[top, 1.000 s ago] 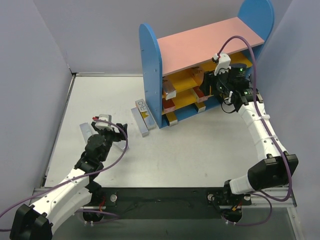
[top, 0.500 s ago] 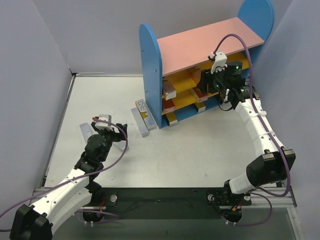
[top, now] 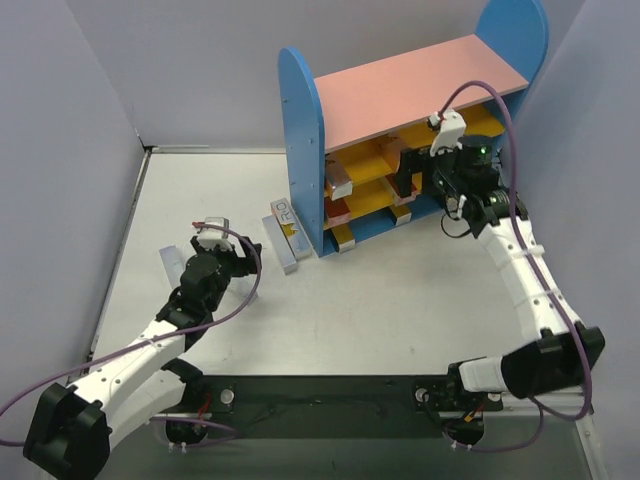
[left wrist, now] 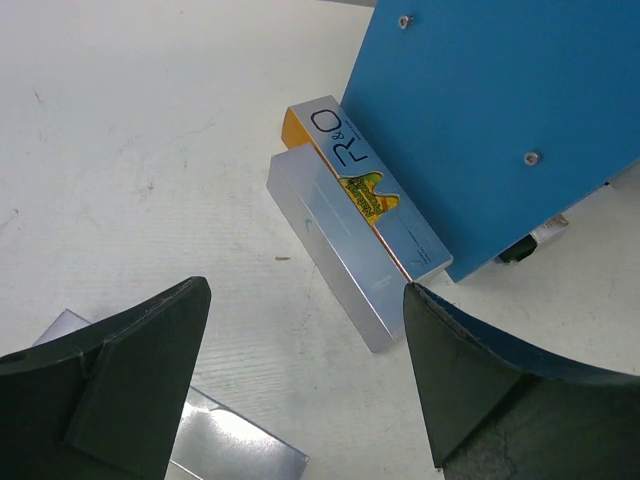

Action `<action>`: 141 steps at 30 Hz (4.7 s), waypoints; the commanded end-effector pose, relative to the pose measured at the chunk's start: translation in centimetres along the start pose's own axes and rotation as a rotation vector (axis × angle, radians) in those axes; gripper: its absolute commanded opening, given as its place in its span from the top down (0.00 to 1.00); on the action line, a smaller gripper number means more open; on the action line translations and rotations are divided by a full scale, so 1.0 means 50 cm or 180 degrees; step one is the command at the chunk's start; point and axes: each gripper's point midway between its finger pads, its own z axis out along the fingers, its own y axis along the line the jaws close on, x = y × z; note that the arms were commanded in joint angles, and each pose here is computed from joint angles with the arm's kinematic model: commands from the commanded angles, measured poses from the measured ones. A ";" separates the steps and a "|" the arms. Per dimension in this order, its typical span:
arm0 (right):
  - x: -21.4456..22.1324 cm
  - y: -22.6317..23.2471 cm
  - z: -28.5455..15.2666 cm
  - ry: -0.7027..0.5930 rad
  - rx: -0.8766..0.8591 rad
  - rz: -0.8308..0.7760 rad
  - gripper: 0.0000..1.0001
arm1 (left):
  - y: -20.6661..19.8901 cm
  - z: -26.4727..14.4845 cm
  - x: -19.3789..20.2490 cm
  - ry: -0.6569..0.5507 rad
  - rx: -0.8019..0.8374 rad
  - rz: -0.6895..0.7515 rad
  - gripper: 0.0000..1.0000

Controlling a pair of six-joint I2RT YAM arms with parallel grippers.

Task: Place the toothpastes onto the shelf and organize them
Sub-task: Adjust the toothpaste on the shelf, then pick up the toothpaste from the center of the board.

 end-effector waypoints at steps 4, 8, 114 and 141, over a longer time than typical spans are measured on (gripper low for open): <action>-0.017 -0.012 -0.182 -0.0563 0.0440 0.0304 0.00 | -0.007 0.102 -0.092 0.0100 -0.0314 -0.0254 0.11; 0.037 -0.014 -0.234 -0.0564 0.0586 0.0495 0.00 | 0.004 0.174 -0.086 0.0270 -0.0491 -0.0233 0.11; 0.210 0.460 -0.183 -0.0191 -0.2142 0.1727 0.00 | -0.257 0.092 -0.127 0.1255 -0.0558 -0.2295 0.65; 0.272 0.444 -0.127 -0.0098 -0.1727 0.1944 0.10 | -0.279 0.080 -0.172 0.1193 -0.0519 -0.2708 0.65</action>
